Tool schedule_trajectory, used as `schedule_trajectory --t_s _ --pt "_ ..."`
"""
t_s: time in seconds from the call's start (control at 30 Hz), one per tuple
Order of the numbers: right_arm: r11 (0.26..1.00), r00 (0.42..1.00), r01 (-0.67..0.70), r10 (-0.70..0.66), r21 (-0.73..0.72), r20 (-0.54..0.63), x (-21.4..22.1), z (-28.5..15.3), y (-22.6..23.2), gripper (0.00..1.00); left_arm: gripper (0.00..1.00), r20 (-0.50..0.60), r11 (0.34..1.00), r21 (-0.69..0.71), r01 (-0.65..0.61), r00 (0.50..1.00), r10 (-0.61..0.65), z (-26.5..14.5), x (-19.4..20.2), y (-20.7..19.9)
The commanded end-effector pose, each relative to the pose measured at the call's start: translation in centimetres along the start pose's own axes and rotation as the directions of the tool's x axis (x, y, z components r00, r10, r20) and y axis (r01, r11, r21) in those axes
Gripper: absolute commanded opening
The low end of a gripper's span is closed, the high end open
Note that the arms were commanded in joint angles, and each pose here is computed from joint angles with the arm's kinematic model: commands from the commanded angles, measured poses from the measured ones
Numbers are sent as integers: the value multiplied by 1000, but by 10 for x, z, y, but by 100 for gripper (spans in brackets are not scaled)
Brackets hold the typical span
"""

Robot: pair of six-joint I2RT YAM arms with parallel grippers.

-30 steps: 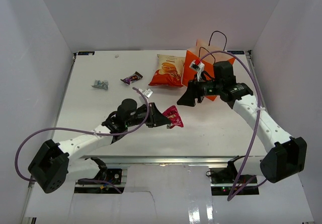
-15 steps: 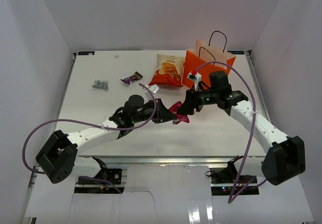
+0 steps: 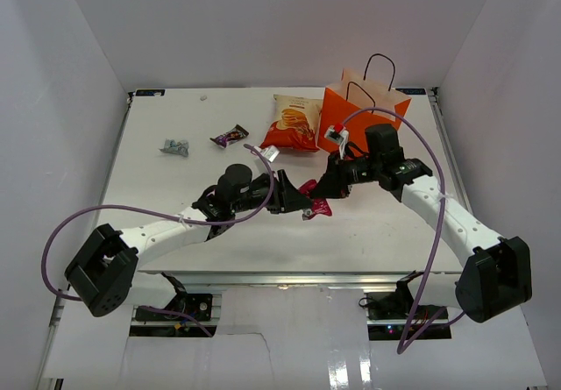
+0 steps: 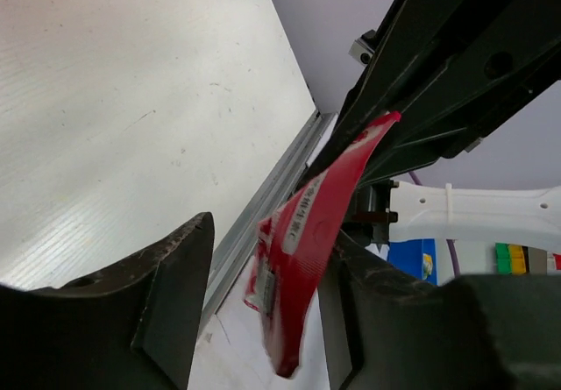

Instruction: Place the snacks into the paper bag

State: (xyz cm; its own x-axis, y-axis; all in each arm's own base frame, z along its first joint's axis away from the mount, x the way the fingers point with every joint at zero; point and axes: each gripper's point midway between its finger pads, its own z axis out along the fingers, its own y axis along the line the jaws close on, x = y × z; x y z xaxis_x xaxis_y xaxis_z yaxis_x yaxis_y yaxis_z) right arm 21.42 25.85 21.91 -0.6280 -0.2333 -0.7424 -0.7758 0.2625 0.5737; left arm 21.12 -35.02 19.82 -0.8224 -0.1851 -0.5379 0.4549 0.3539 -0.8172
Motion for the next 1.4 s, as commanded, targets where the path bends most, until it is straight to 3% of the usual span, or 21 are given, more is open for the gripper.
schedule_trajectory --t_s 0.0,0.1,0.2,0.3,0.4,0.5,0.57,0.6,0.7,0.73,0.83,0.93,1.1,1.37 --pt "979 988 152 -146 -133 56 -23 -9 27 10 61 51 995 86 -55 997 51 -3 -20 -33" --pt "959 967 253 -246 -125 69 -30 -14 28 8 72 86 990 102 -95 993 87 -12 -26 -43" --pt "946 947 315 -309 -71 84 -46 -25 26 8 76 168 974 130 -185 972 162 -33 -39 -64" --pt "897 887 442 -442 32 134 -83 -50 27 8 83 284 952 122 -281 929 238 -65 -55 -87" --pt "802 782 573 -596 167 183 -131 -84 40 8 88 373 942 53 -331 882 289 -96 -68 -96" --pt "687 666 659 -722 307 185 -173 -112 55 8 93 384 947 -92 -307 867 318 -112 -74 -76" --pt "639 634 646 -754 417 174 -197 -130 52 8 95 358 945 -189 -267 877 320 -123 -68 -56" --pt "582 592 626 -788 518 170 -221 -147 53 8 96 368 941 -231 -246 874 318 -127 -70 -48" --pt "542 594 498 -782 677 189 -258 -188 28 8 96 378 920 -357 -163 875 302 -141 -69 -19" --pt "506 554 478 -808 718 200 -276 -204 32 8 96 362 912 -387 -135 888 285 -143 -62 -8" --pt "525 609 371 -760 766 226 -297 -231 -11 8 97 375 892 -446 -71 890 258 -152 -57 11" --pt "492 634 335 -749 804 194 -307 -247 -52 8 98 398 868 -496 -19 884 247 -161 -57 23" --pt "500 714 334 -688 799 132 -285 -231 -116 9 98 411 825 -564 19 873 261 -165 -65 34" --pt "541 784 338 -615 770 88 -244 -208 -164 14 98 393 737 -670 86 884 253 -159 -91 69"
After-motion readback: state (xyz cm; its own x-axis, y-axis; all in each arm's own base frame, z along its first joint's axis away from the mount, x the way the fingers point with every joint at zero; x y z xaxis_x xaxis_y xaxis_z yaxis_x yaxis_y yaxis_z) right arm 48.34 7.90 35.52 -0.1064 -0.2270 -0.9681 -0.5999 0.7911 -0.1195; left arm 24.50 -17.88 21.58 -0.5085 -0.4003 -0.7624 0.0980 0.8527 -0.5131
